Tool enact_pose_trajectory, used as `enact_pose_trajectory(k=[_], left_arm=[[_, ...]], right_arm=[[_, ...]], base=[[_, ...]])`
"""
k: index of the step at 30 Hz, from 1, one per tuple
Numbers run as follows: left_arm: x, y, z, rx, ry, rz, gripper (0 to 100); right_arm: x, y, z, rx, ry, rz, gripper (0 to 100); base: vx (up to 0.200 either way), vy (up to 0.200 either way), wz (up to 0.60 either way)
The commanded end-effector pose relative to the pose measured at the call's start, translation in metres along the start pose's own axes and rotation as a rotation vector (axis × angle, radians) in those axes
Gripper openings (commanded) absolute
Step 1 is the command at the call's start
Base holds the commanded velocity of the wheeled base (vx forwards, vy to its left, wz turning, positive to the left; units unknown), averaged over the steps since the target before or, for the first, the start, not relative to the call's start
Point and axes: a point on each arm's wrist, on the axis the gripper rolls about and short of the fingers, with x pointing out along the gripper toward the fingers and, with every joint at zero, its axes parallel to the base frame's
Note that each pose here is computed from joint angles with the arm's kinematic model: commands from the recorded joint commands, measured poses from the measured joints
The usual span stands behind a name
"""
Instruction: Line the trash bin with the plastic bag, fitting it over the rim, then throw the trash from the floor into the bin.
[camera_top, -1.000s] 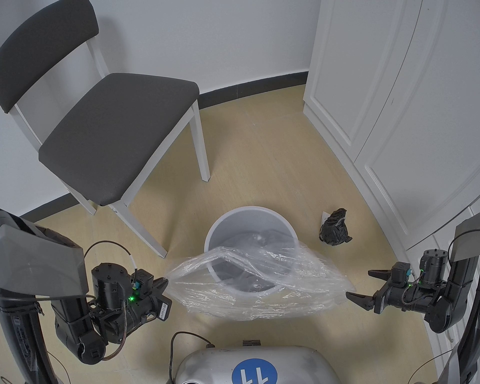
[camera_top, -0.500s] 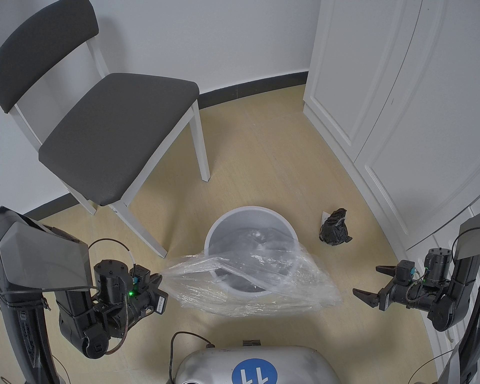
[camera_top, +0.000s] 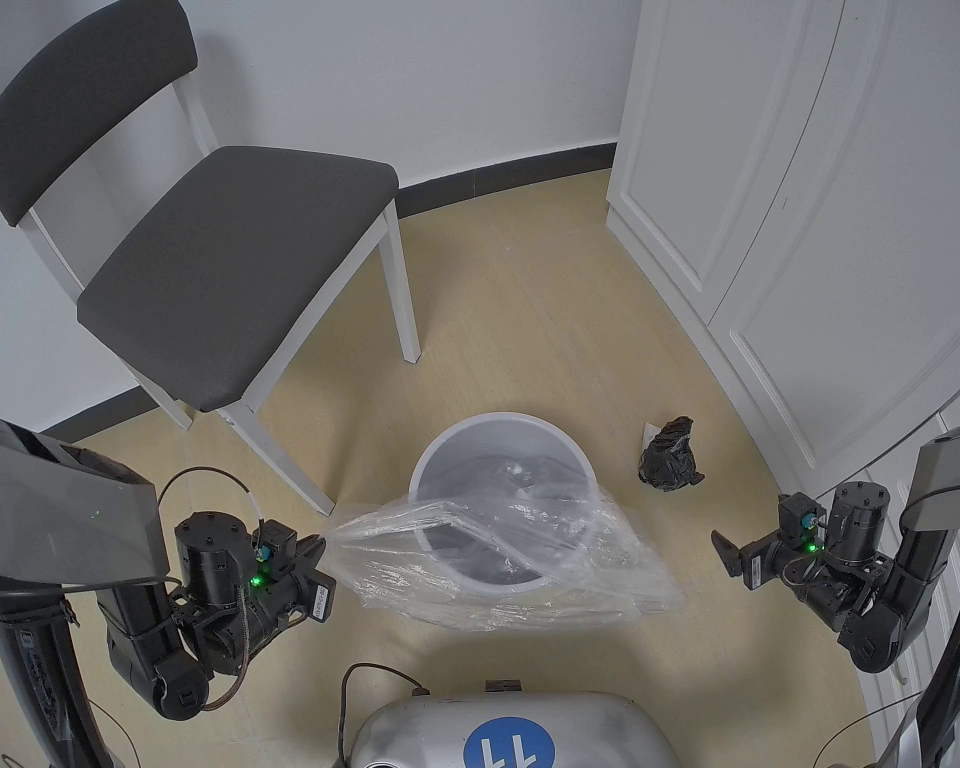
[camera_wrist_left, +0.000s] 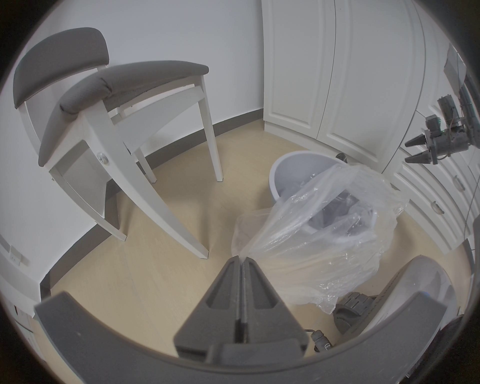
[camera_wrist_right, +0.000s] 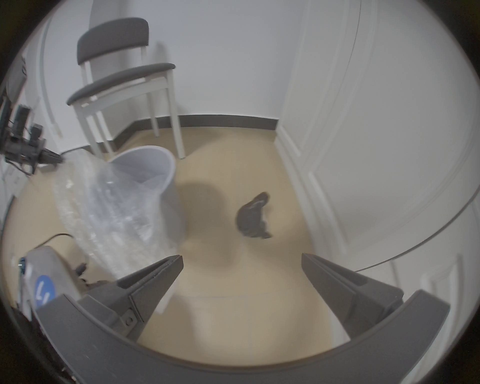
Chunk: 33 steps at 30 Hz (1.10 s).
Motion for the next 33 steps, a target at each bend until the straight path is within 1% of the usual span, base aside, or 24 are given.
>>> enact_pose_trajectory(k=[1,2,4,7,8,9,10,11,12,13,15,17,18,24,26,27,30,33], left_arm=[[-0.011,0.0,0.013,-0.003,-0.05,-0.004,0],[-0.011,0.0,0.013,-0.004,-0.053,-0.003,0],[-0.011,-0.001,0.015,-0.003,-0.062,-0.004,0],[-0.015,-0.005,0.019,0.002,-0.08,-0.022,0],[-0.015,-0.005,0.019,0.004,-0.08,-0.022,0],[-0.016,-0.006,0.02,0.005,-0.084,-0.025,0],[-0.017,-0.006,0.021,0.005,-0.086,-0.026,0],[-0.017,-0.006,0.021,0.005,-0.086,-0.026,0],[-0.019,-0.008,0.022,0.008,-0.092,-0.036,0],[-0.02,-0.009,0.023,0.007,-0.095,-0.038,0],[-0.021,-0.01,0.024,0.008,-0.101,-0.042,0],[-0.021,-0.01,0.025,0.009,-0.104,-0.042,0],[-0.021,-0.01,0.024,0.01,-0.099,-0.043,0],[-0.018,-0.012,0.022,0.011,-0.091,-0.049,0],[-0.018,-0.013,0.02,0.013,-0.081,-0.051,0],[-0.018,-0.013,0.019,0.014,-0.08,-0.051,100],[-0.023,-0.013,0.019,0.025,-0.076,-0.056,100],[-0.036,-0.014,0.025,0.03,-0.104,-0.073,100]], right_arm=[[-0.004,0.024,0.066,-0.057,-0.281,-0.044,100],[-0.005,0.031,0.076,-0.066,-0.325,-0.024,100],[-0.009,0.038,0.092,-0.108,-0.397,-0.016,100],[-0.02,0.043,0.109,-0.221,-0.45,-0.009,100],[-0.02,0.044,0.11,-0.225,-0.456,-0.008,100],[-0.025,0.056,0.12,-0.259,-0.506,0.033,100],[-0.027,0.064,0.124,-0.27,-0.529,0.054,100],[-0.027,0.064,0.124,-0.27,-0.529,0.054,100],[-0.032,0.081,0.127,-0.284,-0.56,0.101,100],[-0.032,0.087,0.124,-0.29,-0.557,0.121,100],[-0.033,0.096,0.104,-0.295,-0.505,0.166,100],[-0.033,0.097,0.081,-0.288,-0.414,0.213,100],[-0.033,0.097,0.076,-0.271,-0.392,0.225,100],[-0.017,0.101,0.084,-0.232,-0.42,0.219,100],[-0.014,0.104,0.078,-0.242,-0.394,0.23,100],[-0.013,0.104,0.075,-0.247,-0.383,0.233,100],[-0.015,0.106,0.07,-0.259,-0.364,0.25,100],[-0.022,0.112,0.058,-0.297,-0.305,0.309,100]], base=[[0.0,0.0,0.0],[0.0,0.0,0.0],[0.0,0.0,0.0],[0.0,0.0,0.0],[0.0,0.0,0.0],[0.0,0.0,0.0],[0.0,0.0,0.0],[0.0,0.0,0.0],[0.0,0.0,0.0],[0.0,0.0,0.0],[0.0,0.0,0.0],[0.0,0.0,0.0],[0.0,0.0,0.0],[0.0,0.0,0.0],[0.0,0.0,0.0],[0.0,0.0,0.0],[0.0,0.0,0.0],[0.0,0.0,0.0]])
